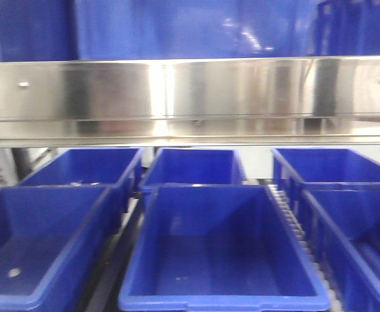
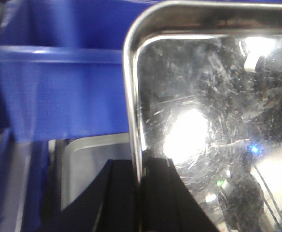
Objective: Stack silver trays without gaps
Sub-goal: 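Position the held tray above the silver tray on the shelf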
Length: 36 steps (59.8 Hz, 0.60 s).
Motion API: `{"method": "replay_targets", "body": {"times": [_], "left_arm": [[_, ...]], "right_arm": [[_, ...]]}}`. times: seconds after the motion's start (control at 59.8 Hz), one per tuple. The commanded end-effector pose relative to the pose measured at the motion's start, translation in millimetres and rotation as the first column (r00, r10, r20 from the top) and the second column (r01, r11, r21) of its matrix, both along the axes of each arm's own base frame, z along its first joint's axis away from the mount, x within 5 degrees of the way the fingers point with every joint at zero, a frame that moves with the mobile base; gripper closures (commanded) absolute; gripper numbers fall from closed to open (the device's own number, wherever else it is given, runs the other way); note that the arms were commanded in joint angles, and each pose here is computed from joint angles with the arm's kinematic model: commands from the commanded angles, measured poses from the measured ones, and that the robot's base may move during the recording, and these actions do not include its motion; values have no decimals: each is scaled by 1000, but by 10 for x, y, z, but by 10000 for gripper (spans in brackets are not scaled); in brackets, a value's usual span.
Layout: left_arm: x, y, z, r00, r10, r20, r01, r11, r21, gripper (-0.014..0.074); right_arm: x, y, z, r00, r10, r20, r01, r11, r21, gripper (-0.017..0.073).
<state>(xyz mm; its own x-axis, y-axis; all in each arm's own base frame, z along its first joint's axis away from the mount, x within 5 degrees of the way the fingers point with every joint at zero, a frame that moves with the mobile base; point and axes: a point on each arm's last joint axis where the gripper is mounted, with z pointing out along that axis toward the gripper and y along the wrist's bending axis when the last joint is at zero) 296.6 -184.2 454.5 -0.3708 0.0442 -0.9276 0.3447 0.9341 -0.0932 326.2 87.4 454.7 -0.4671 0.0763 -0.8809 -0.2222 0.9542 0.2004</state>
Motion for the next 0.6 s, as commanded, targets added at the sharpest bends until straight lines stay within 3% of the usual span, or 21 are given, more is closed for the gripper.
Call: {"method": "replay_targets", "body": {"times": [0.0,0.586], "left_arm": [[-37,7,116,998,-13,56,15,1000,-26,598],[-37,7,116,998,-13,56,15,1000,-26,598]], "right_arm": [[-19,-10,85,998,-1,59,1,1000,0,639],[-12,-10,101,997,-4,76,3,1000,5,639]]}}
